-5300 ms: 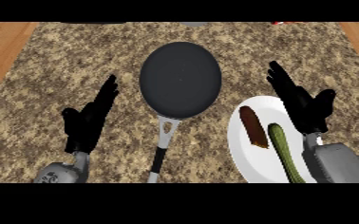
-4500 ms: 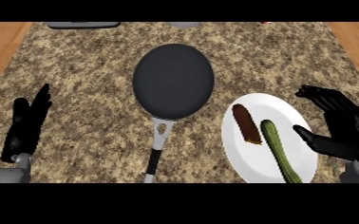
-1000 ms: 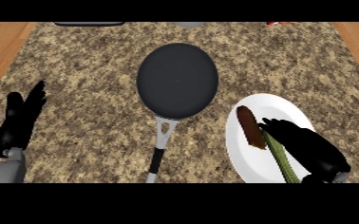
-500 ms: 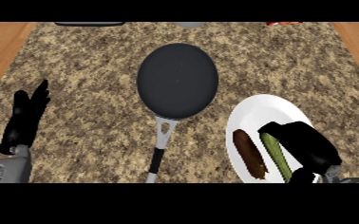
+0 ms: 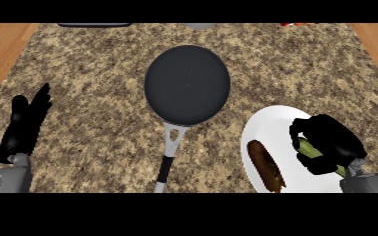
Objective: Pick the squash from the plate and place it in the pan
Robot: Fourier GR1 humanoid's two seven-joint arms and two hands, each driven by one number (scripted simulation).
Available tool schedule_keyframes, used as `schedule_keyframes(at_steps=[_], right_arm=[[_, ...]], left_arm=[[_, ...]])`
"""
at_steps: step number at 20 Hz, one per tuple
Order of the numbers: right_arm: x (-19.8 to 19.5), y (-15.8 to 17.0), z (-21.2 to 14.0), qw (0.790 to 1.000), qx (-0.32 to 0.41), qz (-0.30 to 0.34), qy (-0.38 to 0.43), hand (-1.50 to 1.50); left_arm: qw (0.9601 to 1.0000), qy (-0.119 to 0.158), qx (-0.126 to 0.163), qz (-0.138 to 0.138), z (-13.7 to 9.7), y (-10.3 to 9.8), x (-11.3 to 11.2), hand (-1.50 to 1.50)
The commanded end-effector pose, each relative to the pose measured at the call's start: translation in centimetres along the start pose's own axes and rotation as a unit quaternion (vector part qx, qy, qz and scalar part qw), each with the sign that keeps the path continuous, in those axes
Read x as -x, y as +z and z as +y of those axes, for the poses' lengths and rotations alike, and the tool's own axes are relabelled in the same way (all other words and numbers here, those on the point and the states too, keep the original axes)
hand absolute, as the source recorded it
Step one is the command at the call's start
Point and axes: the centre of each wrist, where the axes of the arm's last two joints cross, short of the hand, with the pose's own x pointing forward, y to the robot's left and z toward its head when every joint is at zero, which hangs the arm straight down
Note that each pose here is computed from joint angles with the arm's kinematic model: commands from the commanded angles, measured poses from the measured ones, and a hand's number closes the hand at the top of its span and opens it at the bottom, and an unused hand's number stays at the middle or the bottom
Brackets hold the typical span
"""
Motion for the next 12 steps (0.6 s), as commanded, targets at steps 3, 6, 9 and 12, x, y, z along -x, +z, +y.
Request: schedule_keyframes(at_steps=[3,6,9,12], right_arm=[[6.3,-1.3,-4.6,0.997,0.039,0.054,-0.033,1.5],[5.3,-1.4,-4.3,0.994,0.086,0.039,-0.047,1.5],[4.3,-1.1,-7.2,0.975,0.216,-0.016,-0.039,1.5],[4.4,-0.1,-8.4,0.947,0.304,-0.068,-0.082,1.5]], left_arm=[[1.0,0.002,0.006,0.0,0.4,-0.1,-1.9,0.0],[0.9999,0.01,0.004,0.004,1.5,-0.5,0.5,0.0],[1.0,0.001,0.003,0.004,-0.1,0.4,0.2,0.0],[1.0,0.0,0.0,0.007,1.2,0.3,-0.8,0.0]])
